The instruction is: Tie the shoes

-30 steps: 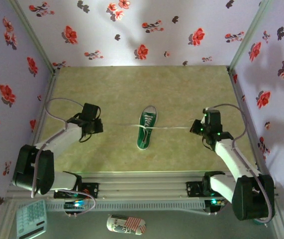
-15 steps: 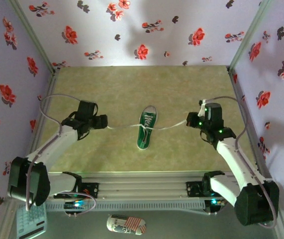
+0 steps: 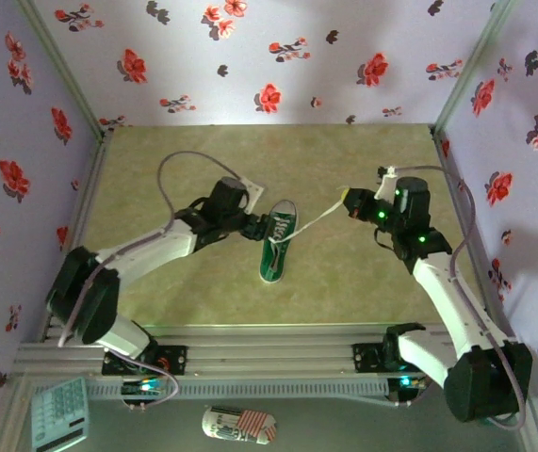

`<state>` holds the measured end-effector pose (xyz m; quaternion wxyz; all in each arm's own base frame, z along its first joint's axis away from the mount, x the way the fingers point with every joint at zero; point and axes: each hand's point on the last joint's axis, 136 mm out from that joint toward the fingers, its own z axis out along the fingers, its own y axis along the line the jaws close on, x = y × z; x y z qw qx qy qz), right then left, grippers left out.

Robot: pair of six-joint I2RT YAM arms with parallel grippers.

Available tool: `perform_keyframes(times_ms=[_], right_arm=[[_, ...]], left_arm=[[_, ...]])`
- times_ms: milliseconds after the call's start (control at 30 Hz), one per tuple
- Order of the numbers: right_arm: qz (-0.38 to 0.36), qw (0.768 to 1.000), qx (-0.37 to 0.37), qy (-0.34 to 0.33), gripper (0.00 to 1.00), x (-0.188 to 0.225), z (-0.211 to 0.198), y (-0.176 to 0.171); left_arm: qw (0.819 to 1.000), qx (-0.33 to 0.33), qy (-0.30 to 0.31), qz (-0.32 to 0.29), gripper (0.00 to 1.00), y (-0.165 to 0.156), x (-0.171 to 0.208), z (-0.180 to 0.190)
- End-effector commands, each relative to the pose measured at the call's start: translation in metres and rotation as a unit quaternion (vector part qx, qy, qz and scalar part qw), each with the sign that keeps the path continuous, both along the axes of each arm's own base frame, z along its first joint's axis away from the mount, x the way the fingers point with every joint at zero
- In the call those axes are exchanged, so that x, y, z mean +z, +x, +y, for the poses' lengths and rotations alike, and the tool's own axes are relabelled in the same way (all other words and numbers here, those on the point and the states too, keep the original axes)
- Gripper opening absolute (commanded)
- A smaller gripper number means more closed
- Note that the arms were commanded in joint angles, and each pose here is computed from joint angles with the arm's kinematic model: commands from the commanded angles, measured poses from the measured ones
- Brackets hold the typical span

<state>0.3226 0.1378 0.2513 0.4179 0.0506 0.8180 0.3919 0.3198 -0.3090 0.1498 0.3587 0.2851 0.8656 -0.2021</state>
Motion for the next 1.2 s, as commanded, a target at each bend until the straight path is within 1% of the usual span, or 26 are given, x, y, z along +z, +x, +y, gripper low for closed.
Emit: perform_keyframes(times_ms=[0,133,233,333,367,433,467,533,600,767,867,1033,1167], right_arm=[[-0.031,0.998,0.024,0.058,0.00,0.038,0.014,0.001],[-0.035,0.996,0.025,0.074,0.00,0.045,0.016,0.002],[-0.033,0.997,0.023,0.073,0.00,0.044,0.015,0.002],[-0.032,0.997,0.022,0.071,0.00,0.043,0.014,0.002],[-0.030,0.997,0.020,0.070,0.00,0.041,0.014,0.002],[-0.029,0.997,0.018,0.067,0.00,0.040,0.013,0.002],[-0.028,0.997,0.016,0.066,0.00,0.039,0.012,0.002],[-0.028,0.998,0.012,0.063,0.00,0.038,0.011,0.002],[-0.025,0.998,0.000,0.052,0.00,0.034,0.007,0.003],[0.010,0.999,-0.047,-0.014,0.00,0.009,-0.013,0.004],[0.012,0.999,-0.047,-0.019,0.00,0.006,-0.014,0.004],[0.009,0.999,-0.048,-0.015,0.00,0.009,-0.013,0.004],[0.006,0.999,-0.045,-0.012,0.00,0.013,-0.012,0.002]], left_arm=[[0.998,-0.060,-0.013,-0.019,0.81,-0.002,0.008,-0.036],[0.996,-0.089,-0.014,-0.007,0.80,-0.006,-0.003,-0.060],[0.995,-0.098,-0.009,-0.001,0.79,-0.005,-0.012,-0.069],[0.994,-0.110,-0.011,0.012,0.76,-0.008,-0.018,-0.076],[0.993,-0.113,-0.013,0.014,0.73,-0.009,-0.019,-0.077],[0.993,-0.114,-0.010,0.018,0.64,-0.010,-0.023,-0.077],[0.993,-0.114,-0.008,0.020,0.62,-0.010,-0.026,-0.077],[0.993,-0.113,-0.006,0.024,0.61,-0.011,-0.028,-0.076],[0.993,-0.113,-0.006,0.025,0.62,-0.014,-0.027,-0.074],[0.993,-0.112,-0.022,0.009,0.66,-0.020,-0.006,-0.067],[0.993,-0.118,-0.031,0.003,0.72,-0.024,0.002,-0.065],[0.988,-0.147,-0.034,0.027,0.83,-0.033,-0.007,-0.072],[0.987,-0.154,-0.029,0.040,0.84,-0.035,-0.018,-0.075]])
